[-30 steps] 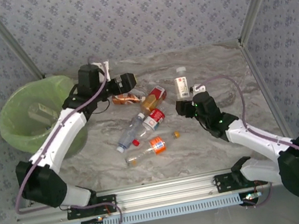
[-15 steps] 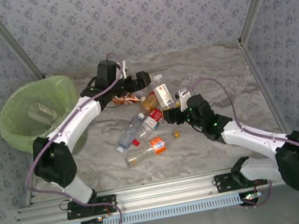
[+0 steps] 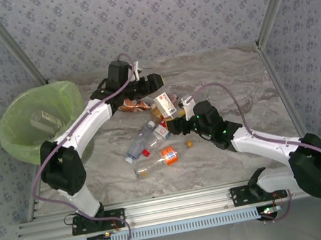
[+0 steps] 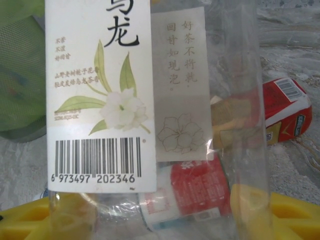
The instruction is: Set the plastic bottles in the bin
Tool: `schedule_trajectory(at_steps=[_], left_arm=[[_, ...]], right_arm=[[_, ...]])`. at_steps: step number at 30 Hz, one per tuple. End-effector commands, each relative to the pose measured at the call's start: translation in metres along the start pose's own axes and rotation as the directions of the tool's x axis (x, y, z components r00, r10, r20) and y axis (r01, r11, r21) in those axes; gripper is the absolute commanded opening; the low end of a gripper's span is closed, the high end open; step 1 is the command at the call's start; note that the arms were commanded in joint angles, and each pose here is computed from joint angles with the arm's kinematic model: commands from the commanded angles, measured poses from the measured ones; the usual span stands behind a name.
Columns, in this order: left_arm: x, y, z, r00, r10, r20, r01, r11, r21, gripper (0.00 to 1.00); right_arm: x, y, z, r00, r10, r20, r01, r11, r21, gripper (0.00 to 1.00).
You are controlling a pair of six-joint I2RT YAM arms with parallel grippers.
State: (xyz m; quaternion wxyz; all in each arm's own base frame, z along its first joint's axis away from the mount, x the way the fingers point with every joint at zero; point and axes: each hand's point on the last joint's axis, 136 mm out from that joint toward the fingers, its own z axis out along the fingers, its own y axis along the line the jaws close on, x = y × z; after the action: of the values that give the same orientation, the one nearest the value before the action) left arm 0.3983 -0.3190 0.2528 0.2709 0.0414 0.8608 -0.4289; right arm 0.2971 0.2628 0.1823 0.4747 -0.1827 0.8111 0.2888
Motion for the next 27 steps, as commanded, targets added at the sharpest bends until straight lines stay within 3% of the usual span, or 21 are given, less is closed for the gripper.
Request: schedule_trajectory(at_steps=[1,14,16,20,27], left_arm=[[-0.004,-0.010,0.002,1.000,0.008,-0.003,-0.007,1.000,0.030,0.69],[0.007,-0.019,0.007,0.998,0.036,-0.054,-0.032,0.997,0.072,0.28],[0.006,-0.020,0.006,0.998,0.036,-0.049,-0.032,0.997,0.075,0.20],[0.003,-0.021,0.004,0.999,0.032,-0.036,-0.030,0.997,0.068,0.00],[0.001,-0.018,0.003,0.999,0.040,-0.016,-0.039,0.998,0.051,0.00]], right_arm=[[-0.035,0.016,0.000,0.994,-0.032,0.101,0.037,0.998,-0.049,0.00],[-0.040,0.012,0.006,0.994,0.004,0.111,-0.003,1.000,-0.013,0.03],[-0.040,0.012,0.007,0.994,0.012,0.110,-0.011,1.000,-0.014,0.11],[-0.040,0.015,0.009,0.995,0.020,0.096,-0.017,0.999,-0.032,0.36],[-0.034,0.016,0.012,0.998,0.024,0.060,-0.021,0.999,-0.044,0.64]])
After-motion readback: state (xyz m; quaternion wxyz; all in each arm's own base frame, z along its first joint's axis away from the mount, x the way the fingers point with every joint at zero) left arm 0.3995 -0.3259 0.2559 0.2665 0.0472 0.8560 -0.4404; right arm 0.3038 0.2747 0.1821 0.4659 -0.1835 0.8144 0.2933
